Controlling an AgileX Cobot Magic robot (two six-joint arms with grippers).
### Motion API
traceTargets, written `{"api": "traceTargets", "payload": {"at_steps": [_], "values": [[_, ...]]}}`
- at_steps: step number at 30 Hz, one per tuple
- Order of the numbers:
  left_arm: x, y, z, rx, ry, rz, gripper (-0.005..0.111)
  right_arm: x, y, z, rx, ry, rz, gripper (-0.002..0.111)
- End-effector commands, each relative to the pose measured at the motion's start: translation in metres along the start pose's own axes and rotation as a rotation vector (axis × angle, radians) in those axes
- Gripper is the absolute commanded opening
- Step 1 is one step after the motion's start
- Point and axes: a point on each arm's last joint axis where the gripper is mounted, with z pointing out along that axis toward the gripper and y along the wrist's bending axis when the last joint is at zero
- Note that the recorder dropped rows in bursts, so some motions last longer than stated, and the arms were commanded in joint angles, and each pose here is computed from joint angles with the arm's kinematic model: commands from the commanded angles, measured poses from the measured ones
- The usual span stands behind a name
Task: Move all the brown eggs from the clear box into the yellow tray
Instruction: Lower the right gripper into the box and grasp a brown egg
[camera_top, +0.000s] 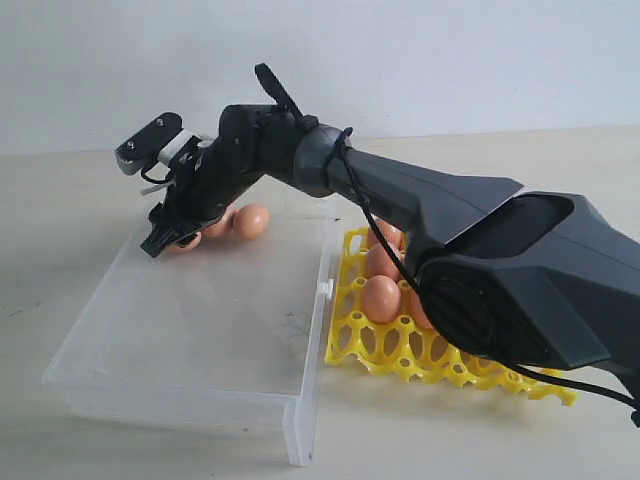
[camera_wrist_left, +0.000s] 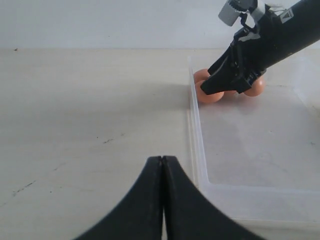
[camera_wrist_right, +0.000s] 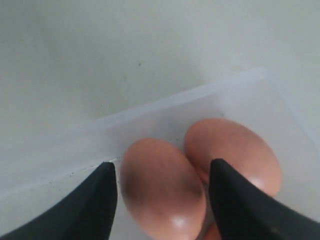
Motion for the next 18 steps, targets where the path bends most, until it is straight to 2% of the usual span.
{"api": "traceTargets", "payload": {"at_steps": [1, 5, 9, 10, 11, 12, 13, 14, 18], "values": [[-0.002, 0.000, -0.001, 0.000, -0.014, 0.000, 0.000, 0.005, -0.001, 0.009, -0.011, -0.022, 0.033, 0.058], [-0.002, 0.000, -0.001, 0.000, -0.014, 0.000, 0.000, 0.010, -0.001, 0.015, -0.011, -0.012, 0.034, 0.062], [-0.002, 0.000, -0.001, 0.000, -0.014, 0.000, 0.000, 0.016, -0.001, 0.022, -0.010, -0.007, 0.048, 0.062], [-0.002, 0.000, -0.001, 0.000, -0.014, 0.000, 0.000, 0.019, -0.001, 0.026, -0.012, -0.003, 0.059, 0.059], [-0.002, 0.000, -0.001, 0.000, -0.014, 0.000, 0.000, 0.021, 0.000, 0.028, -0.018, -0.002, 0.068, 0.055], [-0.002, 0.000, -0.001, 0.000, -0.014, 0.000, 0.000, 0.021, 0.001, 0.029, -0.026, -0.004, 0.082, 0.037], [-0.002, 0.000, -0.001, 0.000, -0.014, 0.000, 0.000, 0.021, 0.001, 0.029, -0.028, -0.005, 0.084, 0.025], [-0.002, 0.000, -0.001, 0.000, -0.014, 0.000, 0.000, 0.020, 0.001, 0.027, -0.034, -0.010, 0.091, 0.000], [-0.002, 0.000, -0.001, 0.000, -0.014, 0.000, 0.000, 0.009, 0.002, 0.013, -0.051, -0.011, 0.115, 0.000]]}}
